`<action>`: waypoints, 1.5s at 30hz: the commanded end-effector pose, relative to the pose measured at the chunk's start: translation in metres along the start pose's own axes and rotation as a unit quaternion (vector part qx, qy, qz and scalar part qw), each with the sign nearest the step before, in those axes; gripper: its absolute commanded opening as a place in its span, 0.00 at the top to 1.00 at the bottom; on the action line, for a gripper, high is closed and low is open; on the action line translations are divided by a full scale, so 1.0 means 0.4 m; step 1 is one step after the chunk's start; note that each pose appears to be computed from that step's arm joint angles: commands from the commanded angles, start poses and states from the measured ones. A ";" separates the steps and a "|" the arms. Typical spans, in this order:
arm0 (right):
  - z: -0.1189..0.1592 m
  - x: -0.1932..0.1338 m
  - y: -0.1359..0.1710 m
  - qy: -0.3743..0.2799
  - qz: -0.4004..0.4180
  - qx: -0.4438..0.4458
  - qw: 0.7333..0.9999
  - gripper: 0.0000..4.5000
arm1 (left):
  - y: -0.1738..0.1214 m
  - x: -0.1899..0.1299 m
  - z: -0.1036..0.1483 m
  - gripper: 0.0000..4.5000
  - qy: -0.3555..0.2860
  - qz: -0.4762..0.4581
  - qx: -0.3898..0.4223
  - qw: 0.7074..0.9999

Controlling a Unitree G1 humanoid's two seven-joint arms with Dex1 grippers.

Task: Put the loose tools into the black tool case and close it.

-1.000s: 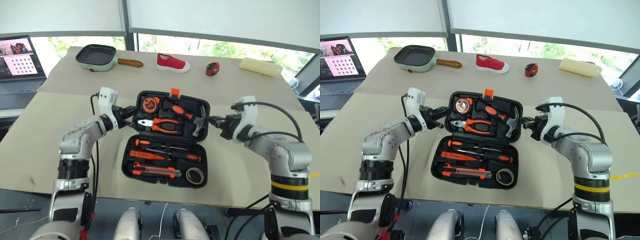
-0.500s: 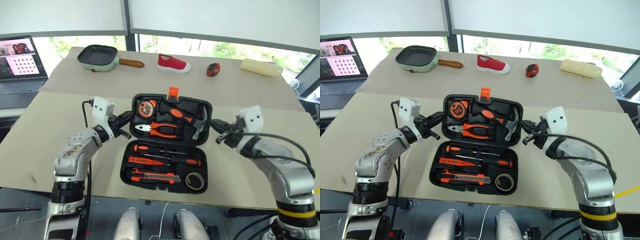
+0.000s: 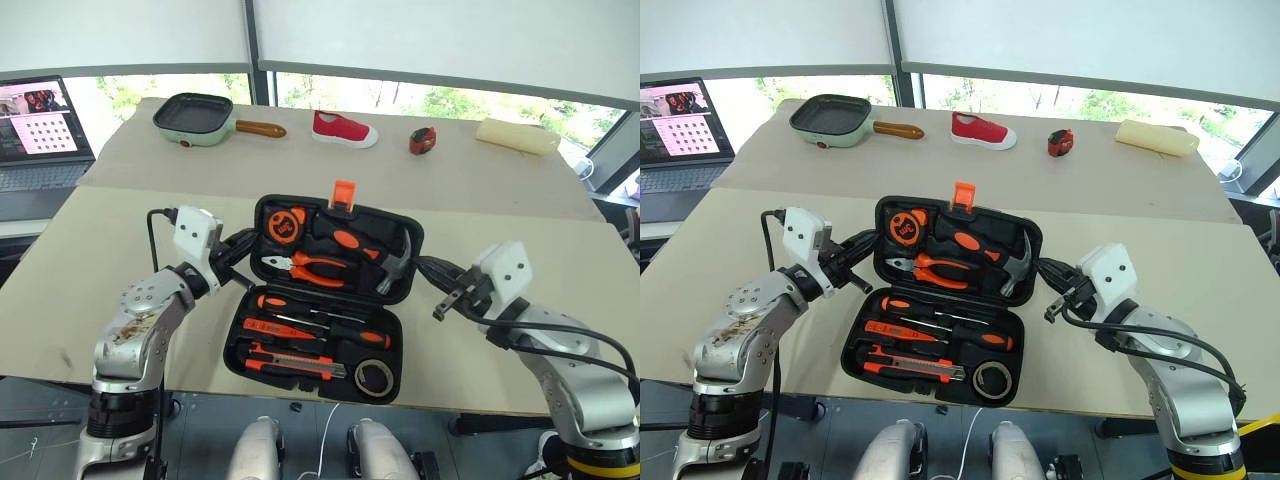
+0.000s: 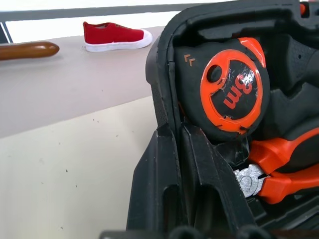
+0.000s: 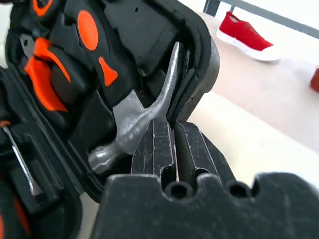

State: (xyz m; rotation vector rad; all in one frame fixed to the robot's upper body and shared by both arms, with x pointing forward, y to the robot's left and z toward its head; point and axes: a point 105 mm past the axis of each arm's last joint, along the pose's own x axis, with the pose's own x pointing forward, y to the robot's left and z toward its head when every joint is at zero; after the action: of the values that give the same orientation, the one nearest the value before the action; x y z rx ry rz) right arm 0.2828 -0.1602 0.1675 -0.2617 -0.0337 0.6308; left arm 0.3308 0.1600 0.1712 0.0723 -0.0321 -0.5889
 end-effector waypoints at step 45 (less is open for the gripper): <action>0.000 -0.216 0.209 -0.152 0.185 -0.456 0.857 0.69 | 0.004 -0.210 -0.004 0.54 0.000 0.031 0.172 0.985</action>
State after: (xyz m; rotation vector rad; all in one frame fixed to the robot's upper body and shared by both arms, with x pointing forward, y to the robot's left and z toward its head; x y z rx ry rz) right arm 0.1840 -0.1514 0.1371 -1.1137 -0.5410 0.9765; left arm 0.2756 0.1954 0.1469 0.3688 -0.0853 -0.5528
